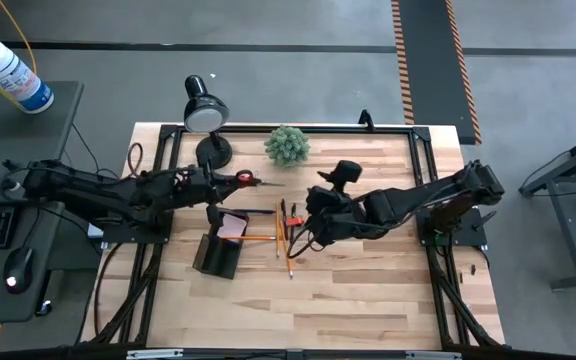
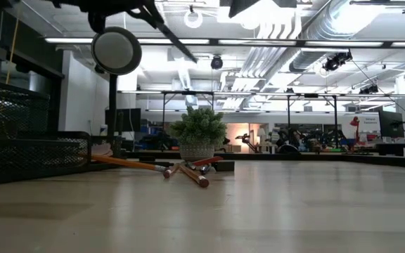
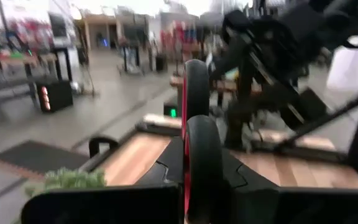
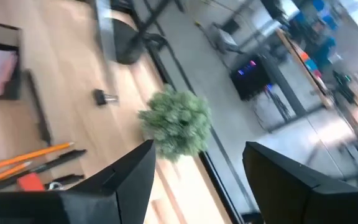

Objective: Pick and place office supplies into organizer
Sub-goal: Put the black scissors into the desk organizer

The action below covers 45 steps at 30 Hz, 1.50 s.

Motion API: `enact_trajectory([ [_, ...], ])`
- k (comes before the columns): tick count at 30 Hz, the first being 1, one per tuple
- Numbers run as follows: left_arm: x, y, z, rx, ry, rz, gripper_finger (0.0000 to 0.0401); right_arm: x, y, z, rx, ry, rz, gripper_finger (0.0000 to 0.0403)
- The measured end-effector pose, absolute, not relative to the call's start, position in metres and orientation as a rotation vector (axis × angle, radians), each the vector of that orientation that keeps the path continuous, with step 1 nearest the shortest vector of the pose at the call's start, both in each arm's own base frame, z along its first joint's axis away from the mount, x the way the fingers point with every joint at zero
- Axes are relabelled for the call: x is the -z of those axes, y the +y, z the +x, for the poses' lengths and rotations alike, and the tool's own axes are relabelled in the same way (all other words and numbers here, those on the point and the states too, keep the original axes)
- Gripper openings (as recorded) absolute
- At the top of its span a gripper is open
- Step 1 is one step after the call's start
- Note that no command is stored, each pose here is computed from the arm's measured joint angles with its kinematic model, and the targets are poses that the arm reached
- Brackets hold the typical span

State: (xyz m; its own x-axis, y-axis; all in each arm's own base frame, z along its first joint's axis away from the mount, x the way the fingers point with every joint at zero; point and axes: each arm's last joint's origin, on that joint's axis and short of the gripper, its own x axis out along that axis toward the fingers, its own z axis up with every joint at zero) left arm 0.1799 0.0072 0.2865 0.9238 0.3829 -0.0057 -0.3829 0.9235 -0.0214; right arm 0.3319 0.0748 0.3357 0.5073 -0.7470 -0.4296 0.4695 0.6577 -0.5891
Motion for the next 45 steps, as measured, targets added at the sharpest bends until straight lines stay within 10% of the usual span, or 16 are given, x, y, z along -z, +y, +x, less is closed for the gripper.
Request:
enact_trajectory([
  [19,-0.329,-0.029,0.143,-0.315,0.53,-0.251,0.0009,-0.226,0.05,0.335,0.79,0.728,-0.353,0.0199],
  [45,-0.323,-0.067,0.145,-0.392,0.959,-0.299,0.0012,-0.219,0.035,0.345,0.697,0.694,-0.279,0.0189],
])
